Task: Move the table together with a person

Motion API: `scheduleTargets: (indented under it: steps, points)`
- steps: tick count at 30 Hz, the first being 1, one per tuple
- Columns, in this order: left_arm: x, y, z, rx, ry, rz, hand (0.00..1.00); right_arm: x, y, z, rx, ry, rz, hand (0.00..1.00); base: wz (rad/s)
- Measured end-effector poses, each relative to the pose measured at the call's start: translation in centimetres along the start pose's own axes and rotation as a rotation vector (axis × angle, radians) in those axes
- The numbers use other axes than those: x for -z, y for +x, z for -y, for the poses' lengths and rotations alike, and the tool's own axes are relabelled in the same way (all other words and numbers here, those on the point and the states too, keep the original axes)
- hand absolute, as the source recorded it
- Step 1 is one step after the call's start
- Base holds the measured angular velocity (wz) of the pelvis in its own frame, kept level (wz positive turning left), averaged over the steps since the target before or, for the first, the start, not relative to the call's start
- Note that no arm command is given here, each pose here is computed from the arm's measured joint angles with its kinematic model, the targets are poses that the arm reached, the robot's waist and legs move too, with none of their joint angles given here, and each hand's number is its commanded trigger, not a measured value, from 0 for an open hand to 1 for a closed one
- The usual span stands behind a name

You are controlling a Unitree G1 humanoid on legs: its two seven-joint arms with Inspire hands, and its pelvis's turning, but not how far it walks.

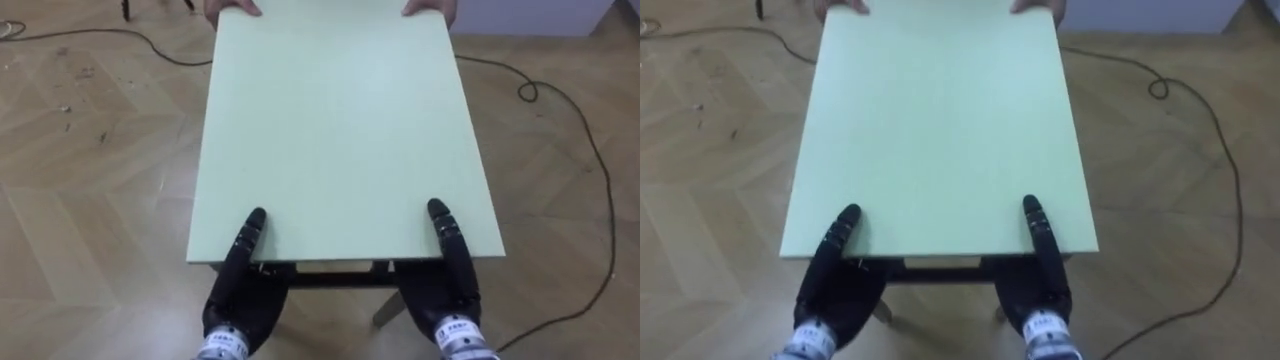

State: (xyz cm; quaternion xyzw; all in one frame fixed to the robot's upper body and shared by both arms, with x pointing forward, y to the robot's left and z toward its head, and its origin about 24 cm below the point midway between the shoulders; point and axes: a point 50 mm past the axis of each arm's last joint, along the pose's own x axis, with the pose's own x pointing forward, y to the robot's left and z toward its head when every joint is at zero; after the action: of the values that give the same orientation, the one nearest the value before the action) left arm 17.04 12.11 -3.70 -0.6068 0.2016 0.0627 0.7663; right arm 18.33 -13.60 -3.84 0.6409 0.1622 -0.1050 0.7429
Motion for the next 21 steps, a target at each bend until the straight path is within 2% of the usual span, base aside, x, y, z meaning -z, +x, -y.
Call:
scheduleTargets:
  steps: [3, 5, 7, 10, 21]
  points:
    - [0.5, 0.5, 0.7, 0.017, 0.005, -0.025, 1.0, -0.5, 0.0, -0.3, -0.013, -0.004, 0.021, 1.0, 0.46]
    - [0.6, 0.5, 0.8, 0.018, 0.0, -0.017, 1.0, -0.9, 0.1, -0.5, -0.021, -0.02, 0.028, 1.0, -0.24]
    - [-0.2, 0.5, 0.7, 0.023, -0.015, 0.036, 1.0, 0.3, 0.3, -1.2, -0.053, -0.019, -0.007, 1.0, -0.14]
    - [0.8, 1.0, 0.9, 0.023, -0.027, 0.007, 1.0, -0.6, 0.1, -1.1, -0.051, -0.042, 0.029, 1.0, 0.43]
    - [1.0, 1.3, 0.3, -0.008, -0.045, -0.008, 1.0, -1.1, 0.2, -0.7, -0.029, -0.063, 0.01, 1.0, -0.02]
